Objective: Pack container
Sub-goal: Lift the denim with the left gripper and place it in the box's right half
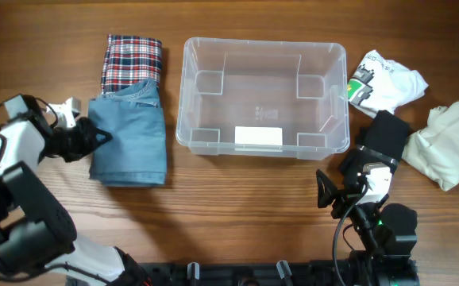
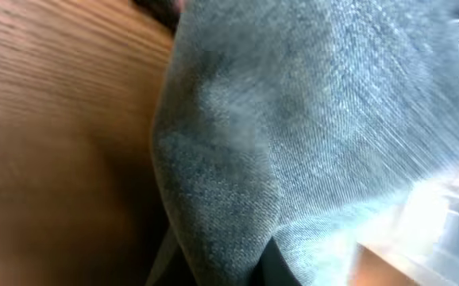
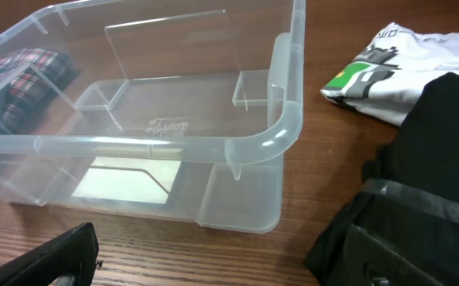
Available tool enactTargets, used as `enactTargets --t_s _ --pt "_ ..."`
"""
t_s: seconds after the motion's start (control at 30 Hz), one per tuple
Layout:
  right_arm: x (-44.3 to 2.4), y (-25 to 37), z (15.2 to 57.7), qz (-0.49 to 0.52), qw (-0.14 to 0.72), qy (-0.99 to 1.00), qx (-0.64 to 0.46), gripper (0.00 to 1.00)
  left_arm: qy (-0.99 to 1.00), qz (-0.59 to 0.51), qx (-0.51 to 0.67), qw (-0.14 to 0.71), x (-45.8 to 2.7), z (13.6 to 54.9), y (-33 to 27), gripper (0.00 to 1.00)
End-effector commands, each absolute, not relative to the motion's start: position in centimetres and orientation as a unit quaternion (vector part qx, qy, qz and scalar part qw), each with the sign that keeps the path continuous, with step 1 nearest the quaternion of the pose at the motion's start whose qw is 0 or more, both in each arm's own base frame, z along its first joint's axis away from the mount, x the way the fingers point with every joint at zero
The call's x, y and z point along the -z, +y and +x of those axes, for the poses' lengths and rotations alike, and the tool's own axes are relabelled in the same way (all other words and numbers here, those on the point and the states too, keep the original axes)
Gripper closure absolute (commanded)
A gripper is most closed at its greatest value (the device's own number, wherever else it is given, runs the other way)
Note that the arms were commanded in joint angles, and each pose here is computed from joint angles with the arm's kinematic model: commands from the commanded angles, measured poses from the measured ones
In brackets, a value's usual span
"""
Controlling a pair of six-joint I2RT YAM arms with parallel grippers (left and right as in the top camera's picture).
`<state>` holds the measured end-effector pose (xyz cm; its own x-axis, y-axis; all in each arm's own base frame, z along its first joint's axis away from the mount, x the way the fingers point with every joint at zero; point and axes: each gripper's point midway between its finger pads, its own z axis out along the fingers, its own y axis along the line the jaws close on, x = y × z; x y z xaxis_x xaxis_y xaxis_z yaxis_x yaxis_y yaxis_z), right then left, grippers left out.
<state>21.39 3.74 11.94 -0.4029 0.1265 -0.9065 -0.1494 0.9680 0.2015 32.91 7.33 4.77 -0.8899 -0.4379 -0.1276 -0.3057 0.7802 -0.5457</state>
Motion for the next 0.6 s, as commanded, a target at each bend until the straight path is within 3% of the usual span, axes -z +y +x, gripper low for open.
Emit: enactTargets --t_s 0.0,0.07,0.27,0.33,0.57 --pt "-12.2 3.7 21.4 -0.003 0.551 0.824 -0.129 0.00 0.892 -0.195 0.326 0.244 -19.3 36.2 6.4 0.96" --pt "-12.2 3.7 21.4 -0.003 0.551 0.824 -0.129 0.00 0.871 -0.217 0.327 0.295 -26.1 36.4 5.9 0.96" --pt "-12.2 3.7 21.4 -0.003 0.551 0.824 -0.129 0.00 0.818 -0.197 0.392 0.371 -36.5 35.8 -1.5 0.96" --pt "-12.2 3.7 21.4 -0.003 0.551 0.824 -0.129 0.00 0.817 -0.177 0.412 0.362 -37.3 36.3 -5.7 0.96" --pt "-12.2 3.7 21.4 -0.003 0.551 0.824 -0.129 0.00 0.845 -0.152 0.379 0.346 -33.1 40.4 -18.3 0.96"
